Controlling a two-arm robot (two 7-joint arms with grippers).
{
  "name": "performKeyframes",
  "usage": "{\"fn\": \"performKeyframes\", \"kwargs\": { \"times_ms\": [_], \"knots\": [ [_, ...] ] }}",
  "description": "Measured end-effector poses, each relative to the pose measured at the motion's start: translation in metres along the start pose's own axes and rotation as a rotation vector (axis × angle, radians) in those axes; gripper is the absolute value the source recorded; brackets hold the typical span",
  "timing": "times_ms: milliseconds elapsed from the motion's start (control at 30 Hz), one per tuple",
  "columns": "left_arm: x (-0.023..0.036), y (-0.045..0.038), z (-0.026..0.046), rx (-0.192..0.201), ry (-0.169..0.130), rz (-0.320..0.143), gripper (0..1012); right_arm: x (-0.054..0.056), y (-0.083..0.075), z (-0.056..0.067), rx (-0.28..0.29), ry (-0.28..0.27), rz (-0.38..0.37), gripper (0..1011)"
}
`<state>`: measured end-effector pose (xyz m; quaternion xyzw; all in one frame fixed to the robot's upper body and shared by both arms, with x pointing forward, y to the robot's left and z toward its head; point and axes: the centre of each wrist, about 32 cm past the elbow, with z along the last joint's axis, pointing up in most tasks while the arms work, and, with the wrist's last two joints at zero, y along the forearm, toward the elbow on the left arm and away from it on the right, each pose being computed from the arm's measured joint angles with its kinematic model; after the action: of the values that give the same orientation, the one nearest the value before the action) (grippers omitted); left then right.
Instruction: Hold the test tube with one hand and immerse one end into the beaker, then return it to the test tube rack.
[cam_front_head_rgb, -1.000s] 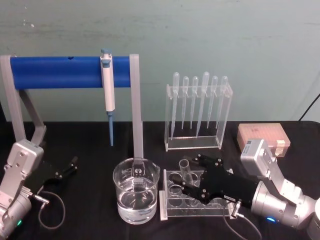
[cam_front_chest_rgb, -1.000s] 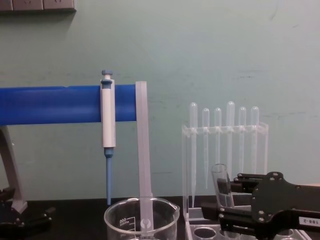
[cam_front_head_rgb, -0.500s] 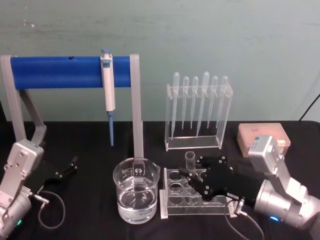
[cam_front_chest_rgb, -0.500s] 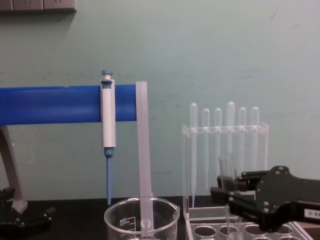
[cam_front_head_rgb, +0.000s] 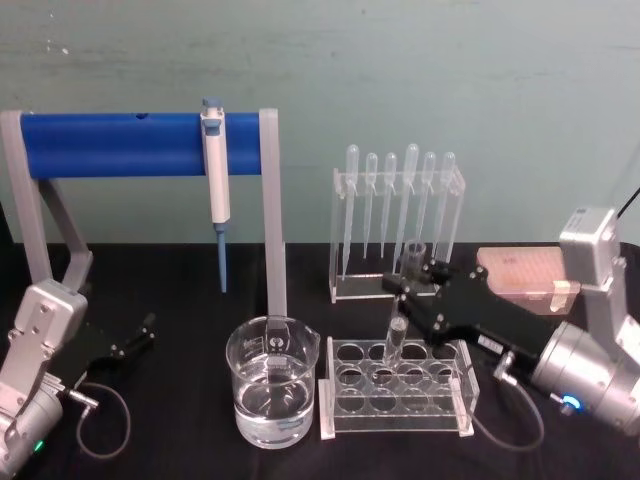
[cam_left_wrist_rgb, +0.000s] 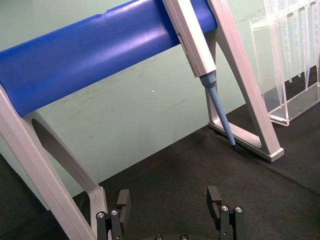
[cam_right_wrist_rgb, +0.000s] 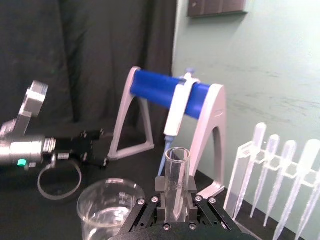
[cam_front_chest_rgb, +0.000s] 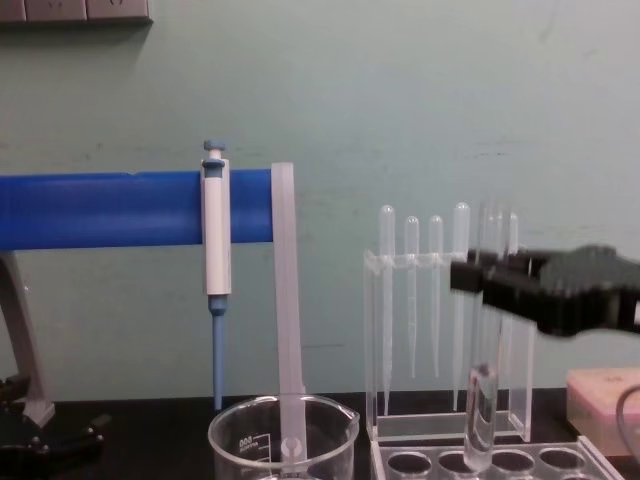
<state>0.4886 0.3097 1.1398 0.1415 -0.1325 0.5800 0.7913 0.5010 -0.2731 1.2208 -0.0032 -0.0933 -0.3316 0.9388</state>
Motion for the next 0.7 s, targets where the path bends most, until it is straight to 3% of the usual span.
{"fn": "performKeyframes", "kwargs": {
  "times_ms": [267, 467, 700],
  "knots": [
    [0.0000, 0.0000, 0.0000, 0.000, 0.000, 0.000, 1000, 0.004, -0.001, 0.025, -0.005, 0.080, -0.042, 225],
    [0.0000, 0.0000, 0.0000, 0.000, 0.000, 0.000, 1000, 0.005, 0.001, 0.038, -0.039, 0.084, -0.042, 224],
    [0.0000, 0.0000, 0.0000, 0.000, 0.000, 0.000, 1000, 0.006, 0.002, 0.044, -0.059, 0.072, -0.035, 225]
  ]
}}
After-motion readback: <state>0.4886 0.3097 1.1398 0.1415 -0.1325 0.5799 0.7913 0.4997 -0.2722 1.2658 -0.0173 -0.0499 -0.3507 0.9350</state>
